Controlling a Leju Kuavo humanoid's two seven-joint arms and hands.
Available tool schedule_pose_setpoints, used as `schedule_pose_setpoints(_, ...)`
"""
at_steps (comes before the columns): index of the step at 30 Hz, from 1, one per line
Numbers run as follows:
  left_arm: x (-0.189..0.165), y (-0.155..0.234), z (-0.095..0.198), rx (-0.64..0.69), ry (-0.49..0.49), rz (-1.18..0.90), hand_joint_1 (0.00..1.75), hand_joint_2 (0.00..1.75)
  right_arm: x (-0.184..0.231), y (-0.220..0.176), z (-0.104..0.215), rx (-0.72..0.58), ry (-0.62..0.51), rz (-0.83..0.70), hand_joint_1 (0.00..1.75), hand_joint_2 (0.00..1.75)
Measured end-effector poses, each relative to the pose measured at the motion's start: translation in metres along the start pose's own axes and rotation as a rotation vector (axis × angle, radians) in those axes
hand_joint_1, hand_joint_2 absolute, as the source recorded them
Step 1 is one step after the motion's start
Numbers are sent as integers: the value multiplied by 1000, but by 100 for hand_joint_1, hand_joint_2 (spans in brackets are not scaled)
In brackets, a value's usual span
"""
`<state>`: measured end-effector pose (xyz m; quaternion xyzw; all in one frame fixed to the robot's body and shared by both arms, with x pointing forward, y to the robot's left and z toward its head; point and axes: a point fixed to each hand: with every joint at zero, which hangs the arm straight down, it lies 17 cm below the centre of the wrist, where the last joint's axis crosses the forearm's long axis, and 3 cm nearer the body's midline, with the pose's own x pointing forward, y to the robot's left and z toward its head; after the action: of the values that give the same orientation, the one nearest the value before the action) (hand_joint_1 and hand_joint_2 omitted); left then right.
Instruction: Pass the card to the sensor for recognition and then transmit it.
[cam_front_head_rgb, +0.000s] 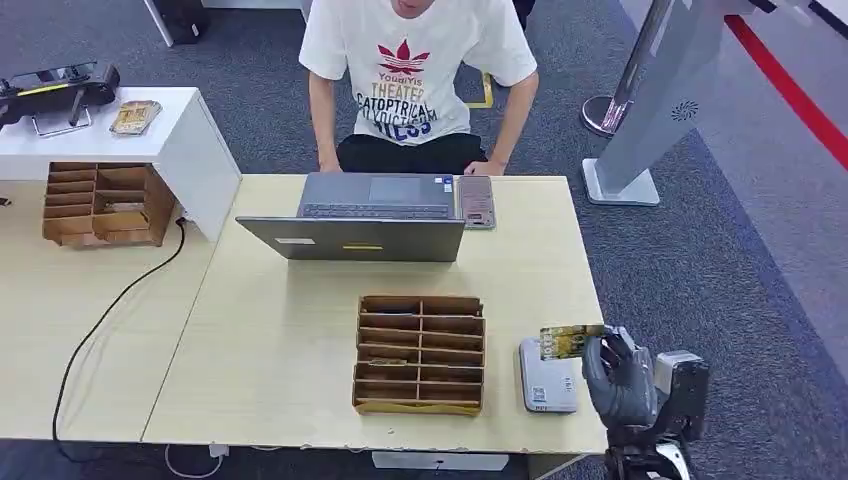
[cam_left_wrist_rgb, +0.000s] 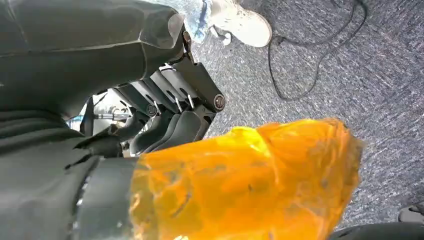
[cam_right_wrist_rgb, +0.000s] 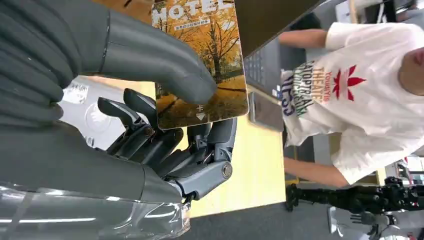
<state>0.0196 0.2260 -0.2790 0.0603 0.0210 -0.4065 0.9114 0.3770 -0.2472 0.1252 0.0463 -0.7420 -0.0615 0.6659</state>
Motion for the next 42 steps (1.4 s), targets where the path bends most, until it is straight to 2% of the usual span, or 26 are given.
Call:
schedule_pose_setpoints(12, 0, -1, 0, -4, 0, -20, 175, 0, -34, -15, -7, 21, 91, 73, 175, 175)
schedule_pose_setpoints(23, -1, 0, 0, -3, -1, -38, 175, 0, -89, -31, -6, 38, 250, 130, 175, 175)
schedule_pose_setpoints(42, -1, -1, 0, -5, -1, -36, 175, 0, -108, -50, -10, 57, 318, 235, 175, 175)
